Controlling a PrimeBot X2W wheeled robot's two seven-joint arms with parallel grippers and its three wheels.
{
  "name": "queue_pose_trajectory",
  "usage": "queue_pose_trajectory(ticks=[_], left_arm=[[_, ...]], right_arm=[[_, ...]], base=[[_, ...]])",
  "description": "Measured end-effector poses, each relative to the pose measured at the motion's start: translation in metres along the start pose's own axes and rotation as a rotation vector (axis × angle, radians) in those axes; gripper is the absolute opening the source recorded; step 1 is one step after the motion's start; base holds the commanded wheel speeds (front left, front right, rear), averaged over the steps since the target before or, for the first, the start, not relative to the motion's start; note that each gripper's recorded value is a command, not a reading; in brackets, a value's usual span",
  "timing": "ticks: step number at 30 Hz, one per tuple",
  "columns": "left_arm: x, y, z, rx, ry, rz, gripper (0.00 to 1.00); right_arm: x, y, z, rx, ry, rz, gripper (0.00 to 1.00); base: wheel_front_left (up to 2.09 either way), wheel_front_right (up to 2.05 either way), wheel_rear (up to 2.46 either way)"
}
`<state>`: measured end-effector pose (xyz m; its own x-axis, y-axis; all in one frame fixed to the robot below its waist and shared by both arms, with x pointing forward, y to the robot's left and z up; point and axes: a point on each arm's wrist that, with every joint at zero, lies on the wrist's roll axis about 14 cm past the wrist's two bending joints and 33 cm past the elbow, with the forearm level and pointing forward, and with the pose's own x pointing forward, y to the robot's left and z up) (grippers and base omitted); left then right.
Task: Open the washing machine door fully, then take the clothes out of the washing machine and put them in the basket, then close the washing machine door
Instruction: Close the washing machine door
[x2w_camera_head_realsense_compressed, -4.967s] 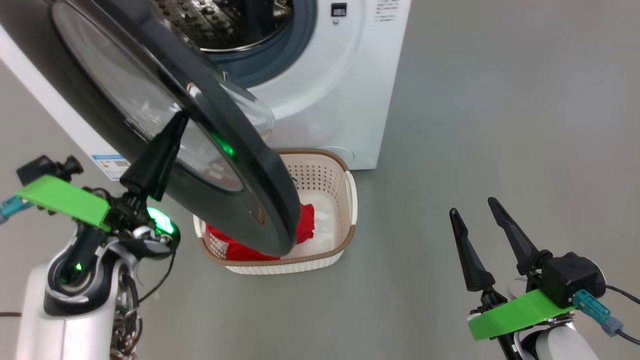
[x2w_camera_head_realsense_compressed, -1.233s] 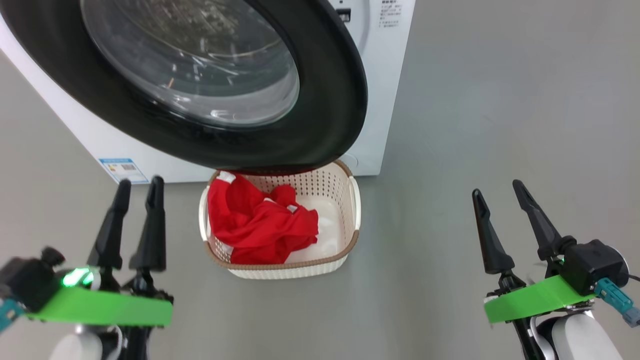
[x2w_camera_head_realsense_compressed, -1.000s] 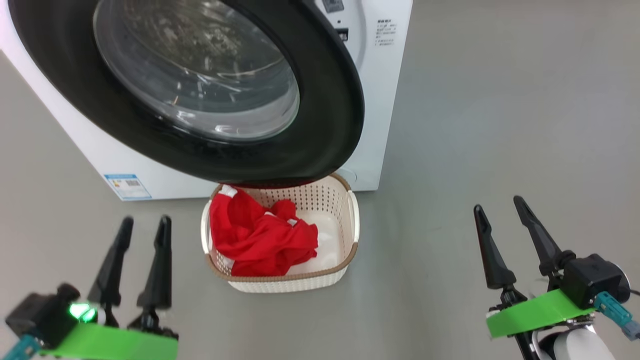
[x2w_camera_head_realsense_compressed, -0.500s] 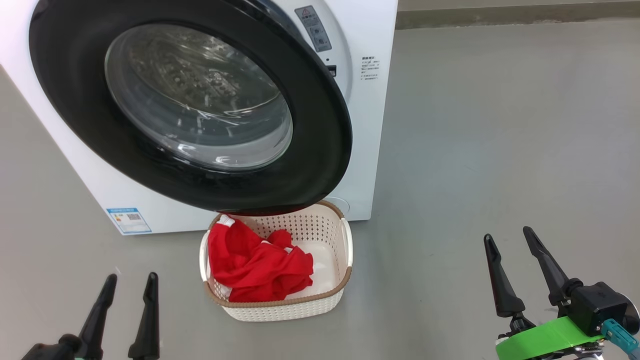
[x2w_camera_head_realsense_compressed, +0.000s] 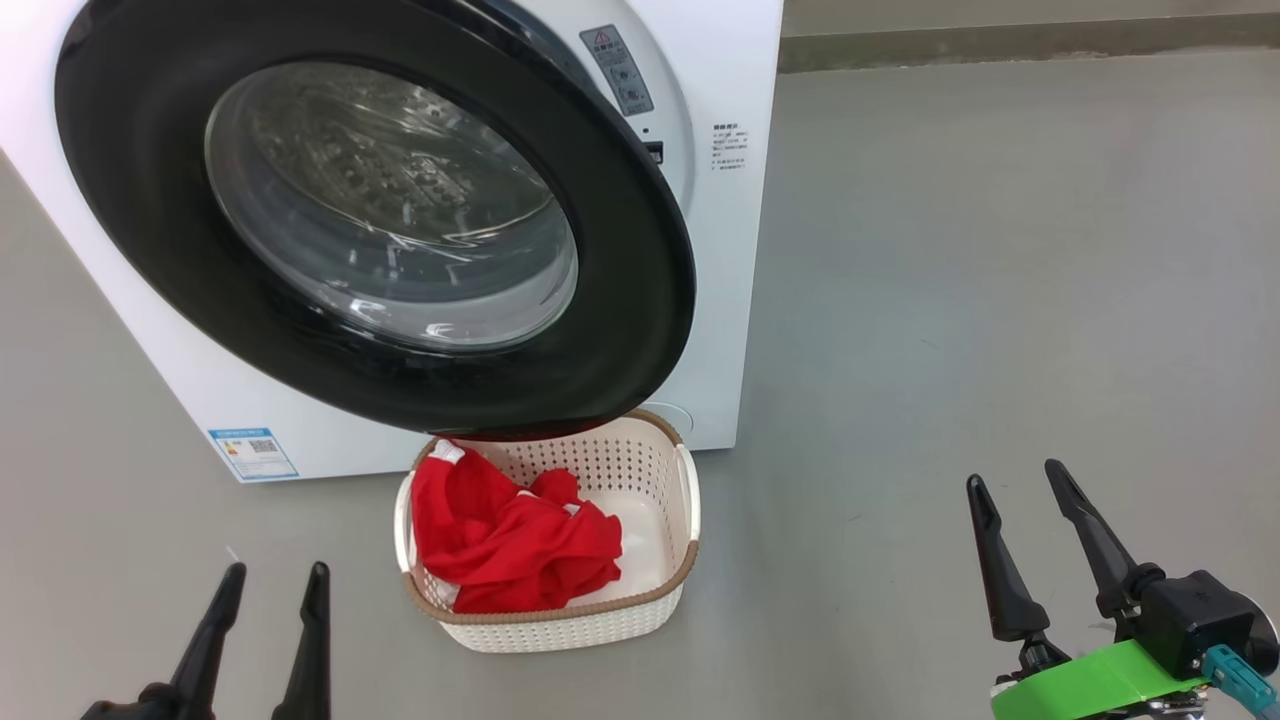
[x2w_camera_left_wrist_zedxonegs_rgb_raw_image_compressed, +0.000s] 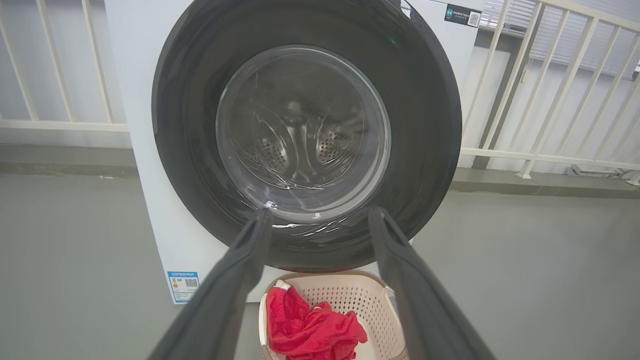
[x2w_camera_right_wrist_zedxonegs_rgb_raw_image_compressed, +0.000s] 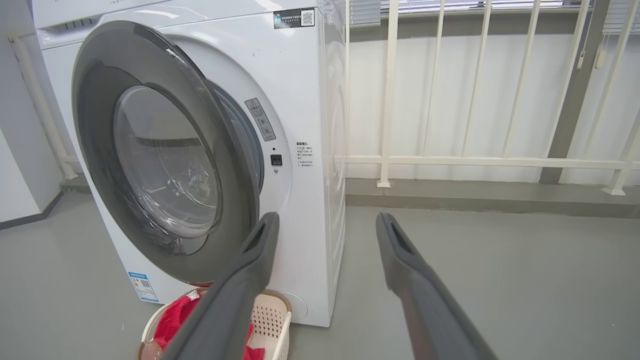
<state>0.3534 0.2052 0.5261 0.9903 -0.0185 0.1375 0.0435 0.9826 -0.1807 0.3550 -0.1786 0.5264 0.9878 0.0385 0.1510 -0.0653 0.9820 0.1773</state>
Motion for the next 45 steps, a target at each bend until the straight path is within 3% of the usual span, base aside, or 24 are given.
queue_pose_trajectory(ticks=[5, 6, 7, 8, 9, 19, 45], left_arm=[[-0.001, -0.001, -0.002, -0.004, 0.002, -0.001, 1.00], [-0.001, -0.001, -0.002, -0.006, 0.003, 0.001, 1.00], [-0.001, -0.001, -0.002, -0.007, 0.004, 0.003, 1.00], [-0.001, 0.000, -0.003, -0.005, 0.005, 0.004, 1.00], [-0.002, -0.001, -0.003, -0.007, 0.005, 0.001, 1.00], [0.003, -0.003, -0.003, -0.081, -0.008, 0.015, 1.00], [0.024, 0.022, -0.011, -0.079, 0.014, 0.074, 1.00]], right_arm=[[0.001, 0.001, -0.002, 0.000, 0.005, 0.002, 1.00], [0.002, 0.001, -0.003, 0.001, 0.008, 0.004, 0.87], [0.002, 0.001, -0.004, 0.001, 0.012, 0.005, 0.38], [0.002, 0.002, -0.006, 0.001, 0.016, 0.006, 0.07], [0.003, 0.002, -0.007, 0.000, 0.022, 0.008, 0.00], [0.027, 0.018, -0.019, -0.026, 0.049, 0.064, 0.00], [0.167, 0.163, -0.062, -0.005, 0.108, 0.467, 0.00]], base=[[0.00, 0.00, 0.00], [0.00, 0.00, 0.00], [0.00, 0.00, 0.00], [0.00, 0.00, 0.00], [0.00, 0.00, 0.00], [0.00, 0.00, 0.00], [0.00, 0.00, 0.00]])
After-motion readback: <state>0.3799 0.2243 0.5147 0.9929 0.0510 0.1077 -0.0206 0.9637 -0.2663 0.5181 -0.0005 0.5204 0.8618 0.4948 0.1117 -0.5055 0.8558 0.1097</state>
